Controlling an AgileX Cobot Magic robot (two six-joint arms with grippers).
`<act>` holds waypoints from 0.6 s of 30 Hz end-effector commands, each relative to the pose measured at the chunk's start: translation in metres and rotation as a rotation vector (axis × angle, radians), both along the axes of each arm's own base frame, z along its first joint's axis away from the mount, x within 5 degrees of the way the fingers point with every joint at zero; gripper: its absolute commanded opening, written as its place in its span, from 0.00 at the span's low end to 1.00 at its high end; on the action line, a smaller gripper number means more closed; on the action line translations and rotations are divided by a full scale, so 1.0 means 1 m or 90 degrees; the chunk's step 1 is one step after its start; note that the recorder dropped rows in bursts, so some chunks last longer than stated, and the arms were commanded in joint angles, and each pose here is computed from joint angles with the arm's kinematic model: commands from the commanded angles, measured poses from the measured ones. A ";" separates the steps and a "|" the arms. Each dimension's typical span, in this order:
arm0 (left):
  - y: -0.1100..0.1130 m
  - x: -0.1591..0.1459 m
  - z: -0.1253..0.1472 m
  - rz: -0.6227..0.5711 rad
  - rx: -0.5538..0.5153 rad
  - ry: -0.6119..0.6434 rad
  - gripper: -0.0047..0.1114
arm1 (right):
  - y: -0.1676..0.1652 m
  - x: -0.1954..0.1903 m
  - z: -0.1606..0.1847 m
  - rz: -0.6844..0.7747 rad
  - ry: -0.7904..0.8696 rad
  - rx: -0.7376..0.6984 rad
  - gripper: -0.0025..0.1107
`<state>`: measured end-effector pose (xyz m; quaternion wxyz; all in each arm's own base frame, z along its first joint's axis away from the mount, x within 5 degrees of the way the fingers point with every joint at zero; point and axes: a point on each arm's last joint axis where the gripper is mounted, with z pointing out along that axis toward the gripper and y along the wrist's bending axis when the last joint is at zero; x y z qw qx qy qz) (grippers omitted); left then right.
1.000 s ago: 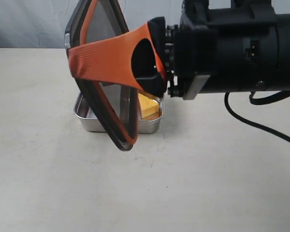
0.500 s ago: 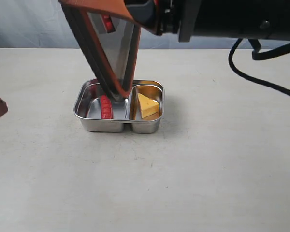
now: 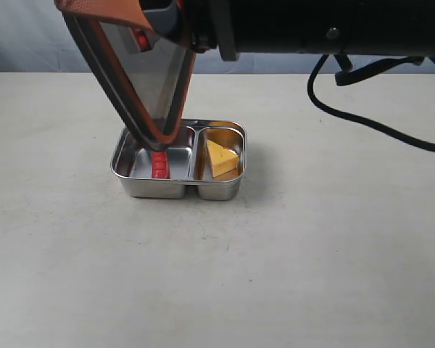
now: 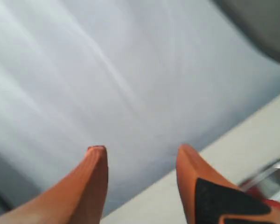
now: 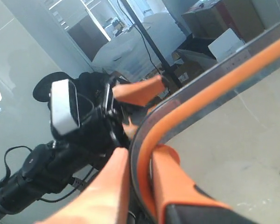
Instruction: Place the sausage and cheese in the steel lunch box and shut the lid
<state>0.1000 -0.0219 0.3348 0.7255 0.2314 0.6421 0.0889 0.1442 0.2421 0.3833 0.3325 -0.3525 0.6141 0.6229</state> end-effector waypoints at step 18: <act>0.006 0.061 0.000 0.146 -0.052 0.127 0.43 | 0.004 0.000 -0.002 0.026 0.002 0.006 0.02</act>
